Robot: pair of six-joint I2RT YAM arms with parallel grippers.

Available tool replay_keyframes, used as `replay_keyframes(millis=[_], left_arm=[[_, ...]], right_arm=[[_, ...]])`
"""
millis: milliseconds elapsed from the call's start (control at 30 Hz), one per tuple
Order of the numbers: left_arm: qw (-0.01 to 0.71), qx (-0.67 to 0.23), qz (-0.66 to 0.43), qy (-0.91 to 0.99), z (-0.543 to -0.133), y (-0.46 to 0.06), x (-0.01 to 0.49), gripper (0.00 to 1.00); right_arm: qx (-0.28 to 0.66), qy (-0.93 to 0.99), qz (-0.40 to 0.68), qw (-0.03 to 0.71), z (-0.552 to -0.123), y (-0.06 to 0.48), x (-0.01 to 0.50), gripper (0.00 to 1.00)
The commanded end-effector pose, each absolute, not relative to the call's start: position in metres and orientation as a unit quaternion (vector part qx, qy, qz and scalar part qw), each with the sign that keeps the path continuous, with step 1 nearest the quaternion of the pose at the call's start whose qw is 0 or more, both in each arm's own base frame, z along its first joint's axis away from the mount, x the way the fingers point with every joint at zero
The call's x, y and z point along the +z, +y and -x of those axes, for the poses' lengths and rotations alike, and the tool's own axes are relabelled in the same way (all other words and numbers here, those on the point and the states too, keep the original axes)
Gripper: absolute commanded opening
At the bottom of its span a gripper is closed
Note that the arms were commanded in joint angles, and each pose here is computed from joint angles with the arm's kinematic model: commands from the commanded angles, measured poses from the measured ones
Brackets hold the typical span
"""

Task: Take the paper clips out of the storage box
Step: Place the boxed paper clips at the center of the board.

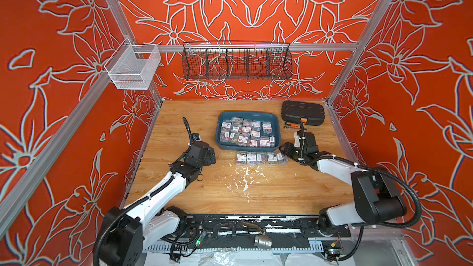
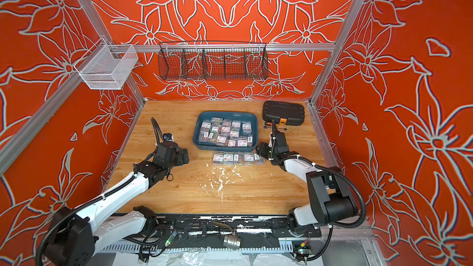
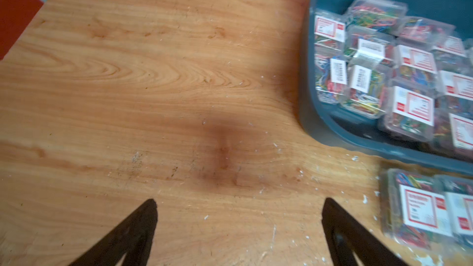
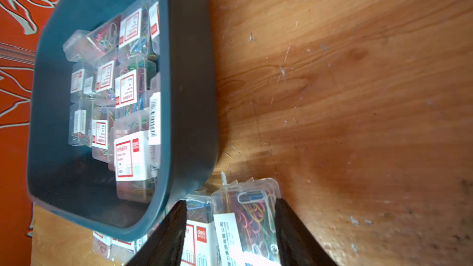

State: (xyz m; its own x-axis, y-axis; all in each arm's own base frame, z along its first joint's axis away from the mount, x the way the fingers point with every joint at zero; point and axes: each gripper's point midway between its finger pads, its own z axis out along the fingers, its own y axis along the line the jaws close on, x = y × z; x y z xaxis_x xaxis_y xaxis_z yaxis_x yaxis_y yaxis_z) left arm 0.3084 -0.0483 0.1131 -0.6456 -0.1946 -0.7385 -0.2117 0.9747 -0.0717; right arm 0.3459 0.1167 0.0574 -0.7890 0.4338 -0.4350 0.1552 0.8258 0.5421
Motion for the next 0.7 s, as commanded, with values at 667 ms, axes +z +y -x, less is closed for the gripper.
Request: replay_keyframes(millis=[667], left_arm=[[0.395, 0.006, 0.157, 0.905, -0.315, -0.044, 0.103, 0.98]], right_arm=[[0.171, 0.908, -0.165, 0.344, -0.332, 0.101, 0.115, 0.58]])
